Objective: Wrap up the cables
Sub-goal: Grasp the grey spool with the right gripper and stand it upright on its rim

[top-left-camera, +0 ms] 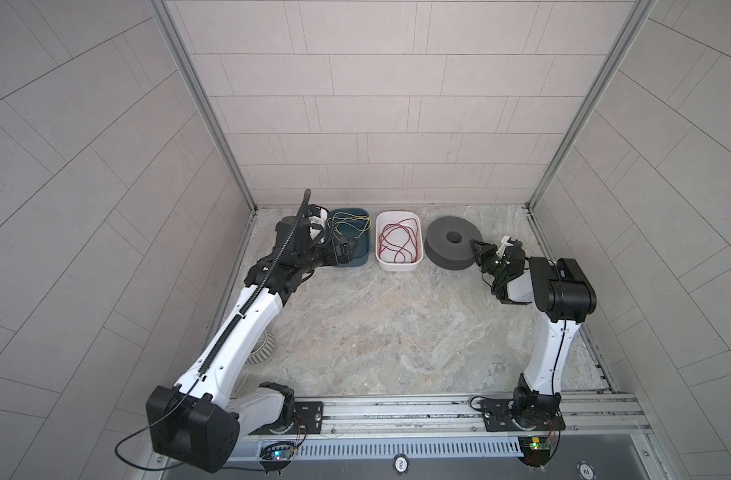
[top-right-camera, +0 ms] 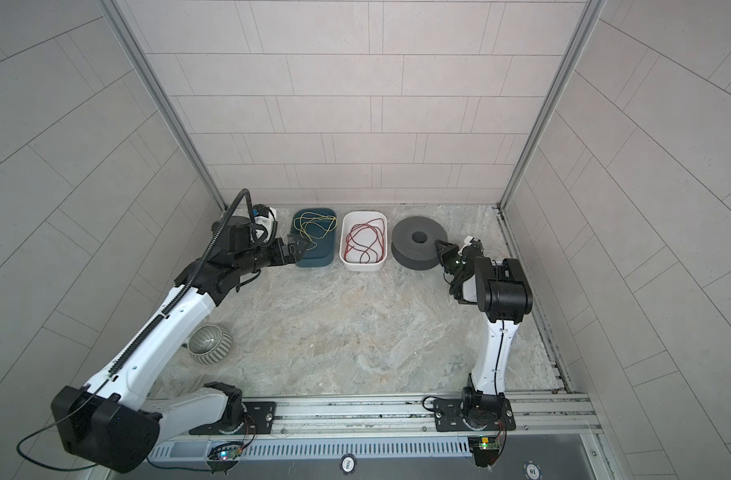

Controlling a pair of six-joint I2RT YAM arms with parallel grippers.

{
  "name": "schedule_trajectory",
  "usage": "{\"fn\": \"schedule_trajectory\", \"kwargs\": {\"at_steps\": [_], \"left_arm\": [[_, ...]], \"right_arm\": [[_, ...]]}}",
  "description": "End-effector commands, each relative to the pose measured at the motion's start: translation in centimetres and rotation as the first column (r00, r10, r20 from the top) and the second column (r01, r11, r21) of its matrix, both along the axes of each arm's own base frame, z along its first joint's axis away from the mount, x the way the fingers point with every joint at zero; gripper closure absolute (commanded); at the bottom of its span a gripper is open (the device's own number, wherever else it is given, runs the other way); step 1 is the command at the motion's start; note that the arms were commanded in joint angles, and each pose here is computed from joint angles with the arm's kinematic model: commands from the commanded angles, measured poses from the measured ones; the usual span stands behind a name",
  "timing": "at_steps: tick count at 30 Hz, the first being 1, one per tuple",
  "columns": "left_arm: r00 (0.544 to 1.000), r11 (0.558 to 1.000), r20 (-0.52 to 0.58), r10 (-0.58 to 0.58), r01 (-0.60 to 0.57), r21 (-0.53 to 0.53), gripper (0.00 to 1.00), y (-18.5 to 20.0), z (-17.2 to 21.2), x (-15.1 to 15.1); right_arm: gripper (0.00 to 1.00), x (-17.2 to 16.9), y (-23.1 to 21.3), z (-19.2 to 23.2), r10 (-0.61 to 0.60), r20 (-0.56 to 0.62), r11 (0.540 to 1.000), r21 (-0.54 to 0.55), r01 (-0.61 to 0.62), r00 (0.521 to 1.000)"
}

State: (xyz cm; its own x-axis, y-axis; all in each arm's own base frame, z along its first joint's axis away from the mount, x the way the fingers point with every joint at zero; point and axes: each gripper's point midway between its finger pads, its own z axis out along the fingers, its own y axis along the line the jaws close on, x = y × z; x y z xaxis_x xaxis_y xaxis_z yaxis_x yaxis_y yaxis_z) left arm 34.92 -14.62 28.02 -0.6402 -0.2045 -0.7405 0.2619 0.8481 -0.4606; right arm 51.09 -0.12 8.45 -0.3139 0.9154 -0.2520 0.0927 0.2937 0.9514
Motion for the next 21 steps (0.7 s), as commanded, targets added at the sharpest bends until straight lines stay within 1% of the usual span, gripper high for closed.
{"fn": "schedule_trajectory", "kwargs": {"at_steps": [1, 3, 8, 10, 12, 15, 17, 20, 21], "left_arm": [[1.000, 1.000, -0.006, -0.005, 0.005, -0.002, 0.01, -0.2, -0.3, -0.1], [1.000, 1.000, -0.009, -0.001, 0.001, -0.002, 0.01, -0.1, -0.4, 0.0], [1.000, 1.000, -0.014, -0.003, 0.003, -0.001, 0.01, -0.2, -0.5, 0.0], [1.000, 1.000, -0.013, 0.007, -0.007, 0.003, 0.01, 0.0, -0.5, 0.0], [1.000, 1.000, -0.015, 0.022, -0.022, 0.013, 0.01, 0.3, -0.6, 0.1], [1.000, 0.999, -0.017, 0.026, -0.026, 0.020, 0.01, 0.4, -0.6, 0.1], [0.999, 0.999, -0.020, 0.027, -0.026, 0.020, 0.01, 0.4, -0.6, 0.0], [1.000, 0.999, -0.016, 0.025, -0.025, 0.020, 0.01, 0.4, -0.4, -0.1], [1.000, 0.999, -0.015, 0.024, -0.024, 0.022, 0.01, 0.4, -0.4, -0.1]], "right_arm": [[0.95, -0.2, 0.2, 0.9, 0.005, 0.019, 1.000, -0.015, -0.005, 1.000], [1.00, -0.4, 0.2, 1.5, 0.005, 0.016, 0.999, -0.037, -0.005, 1.000], [1.00, -1.4, 0.1, 3.9, 0.000, 0.029, 0.994, -0.109, 0.004, 1.000], [1.00, -1.9, 0.5, 5.0, 0.010, 0.016, 0.986, -0.167, -0.008, 1.000], [1.00, -2.7, 0.9, 5.9, 0.016, -0.024, 0.969, -0.247, -0.021, 1.000], [1.00, -4.4, 1.6, 8.1, 0.003, -0.064, 0.918, -0.395, -0.028, 0.998], [1.00, -5.5, 2.2, 9.7, -0.006, -0.090, 0.861, -0.507, -0.041, 0.996], [1.00, -7.1, 3.2, 12.1, -0.013, -0.116, 0.772, -0.632, -0.064, 0.993], [1.00, -7.5, 3.4, 12.8, -0.014, -0.116, 0.753, -0.655, -0.066, 0.993]]}}
